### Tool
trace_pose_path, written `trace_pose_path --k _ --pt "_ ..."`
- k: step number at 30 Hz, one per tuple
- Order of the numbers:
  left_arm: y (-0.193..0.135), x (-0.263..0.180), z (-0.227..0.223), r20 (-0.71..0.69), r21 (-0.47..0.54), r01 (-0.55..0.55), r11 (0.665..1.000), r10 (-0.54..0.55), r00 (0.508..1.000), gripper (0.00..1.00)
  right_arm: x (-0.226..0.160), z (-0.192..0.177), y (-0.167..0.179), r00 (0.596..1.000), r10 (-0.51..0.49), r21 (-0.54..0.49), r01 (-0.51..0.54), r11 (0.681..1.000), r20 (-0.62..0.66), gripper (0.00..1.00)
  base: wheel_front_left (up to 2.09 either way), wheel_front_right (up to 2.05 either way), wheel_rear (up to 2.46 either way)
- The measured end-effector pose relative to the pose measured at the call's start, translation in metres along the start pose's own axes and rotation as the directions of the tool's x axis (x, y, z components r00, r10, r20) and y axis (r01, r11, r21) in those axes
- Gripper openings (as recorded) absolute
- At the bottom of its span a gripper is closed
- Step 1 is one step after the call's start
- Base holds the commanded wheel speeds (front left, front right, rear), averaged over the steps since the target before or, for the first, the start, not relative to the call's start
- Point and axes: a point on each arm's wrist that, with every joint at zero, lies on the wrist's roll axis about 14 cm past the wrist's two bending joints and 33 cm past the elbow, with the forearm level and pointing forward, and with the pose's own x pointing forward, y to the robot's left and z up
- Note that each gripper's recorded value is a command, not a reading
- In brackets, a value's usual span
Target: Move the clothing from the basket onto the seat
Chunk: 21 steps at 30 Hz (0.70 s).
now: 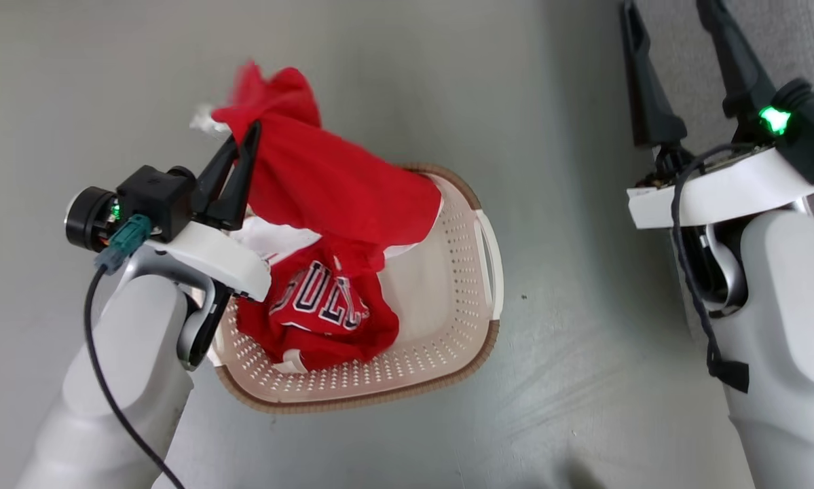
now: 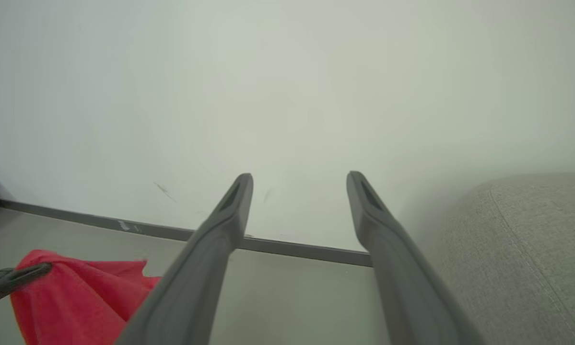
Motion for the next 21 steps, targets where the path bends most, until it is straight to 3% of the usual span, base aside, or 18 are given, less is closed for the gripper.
trace_pose_path --k 10,21 --pt "0.013 -0.029 0.098 0.228 0.062 -0.058 0.996 0.043 0.973 0.0 -0.014 0.026 0.016 0.999 0.031 0.008 -0.031 0.999 0.016 1.0 0.0 0.0 0.0" --pt "0.006 -0.068 0.186 0.404 0.146 -0.089 0.985 0.023 0.914 0.0 -0.034 0.055 0.055 0.99 0.135 0.014 -0.136 0.991 0.039 1.0 0.0 0.0 0.0"
